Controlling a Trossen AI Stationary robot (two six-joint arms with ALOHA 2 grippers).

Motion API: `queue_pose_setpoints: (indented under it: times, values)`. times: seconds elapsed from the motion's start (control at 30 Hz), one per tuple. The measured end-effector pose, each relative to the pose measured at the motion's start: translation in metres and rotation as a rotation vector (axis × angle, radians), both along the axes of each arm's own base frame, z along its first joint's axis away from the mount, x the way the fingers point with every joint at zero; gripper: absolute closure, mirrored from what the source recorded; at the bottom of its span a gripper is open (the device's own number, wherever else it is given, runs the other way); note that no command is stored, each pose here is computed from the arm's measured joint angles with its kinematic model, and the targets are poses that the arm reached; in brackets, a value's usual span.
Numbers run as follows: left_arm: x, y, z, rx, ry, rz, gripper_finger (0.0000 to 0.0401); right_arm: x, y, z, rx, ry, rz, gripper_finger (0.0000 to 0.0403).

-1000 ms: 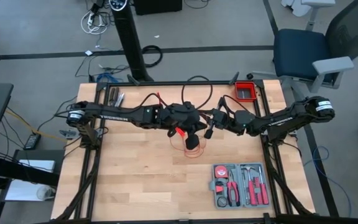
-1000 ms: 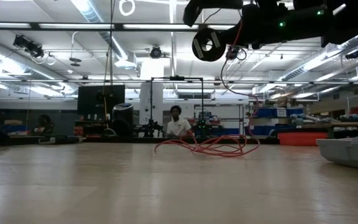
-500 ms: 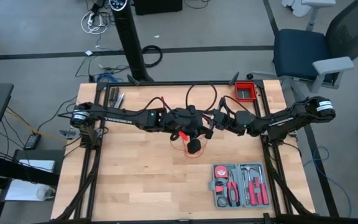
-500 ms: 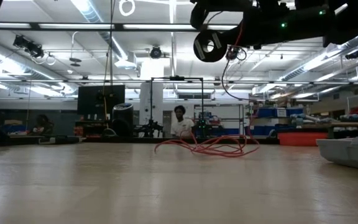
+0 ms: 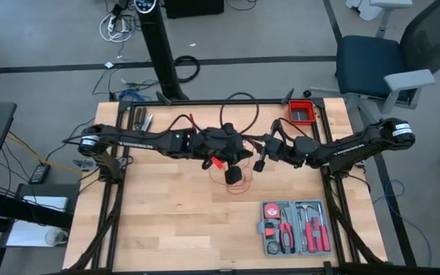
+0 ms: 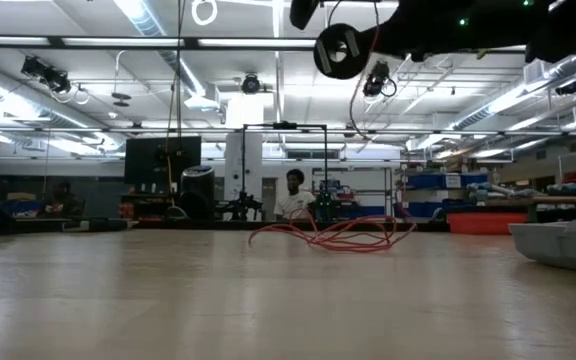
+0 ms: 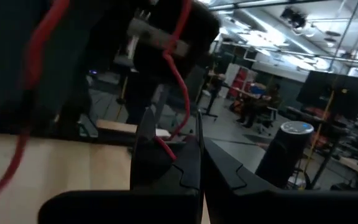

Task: Coil cords
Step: Coil the wire

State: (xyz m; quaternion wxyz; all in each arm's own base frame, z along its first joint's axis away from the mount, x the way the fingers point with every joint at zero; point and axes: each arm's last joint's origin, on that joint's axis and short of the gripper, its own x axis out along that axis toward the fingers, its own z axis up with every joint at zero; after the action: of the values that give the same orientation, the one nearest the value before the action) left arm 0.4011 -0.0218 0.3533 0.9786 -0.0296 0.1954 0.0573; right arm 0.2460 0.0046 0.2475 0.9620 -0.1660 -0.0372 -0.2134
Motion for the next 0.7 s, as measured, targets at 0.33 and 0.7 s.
queue_pose_setpoints:
  times: [0.33, 0.7]
  values:
    - [0.0001, -0.0002, 0.0033, 0.001, -0.026, 0.002, 0.0401, 0.0, 0.0033, -0.003, 0.004, 0.032, 0.055, 0.0397]
    - [0.0045, -0.0032, -0.0015, 0.013, -0.022, -0.027, 0.0401, -0.0027, -0.0015, 0.0014, 0.062, -0.005, 0.179, 0.04]
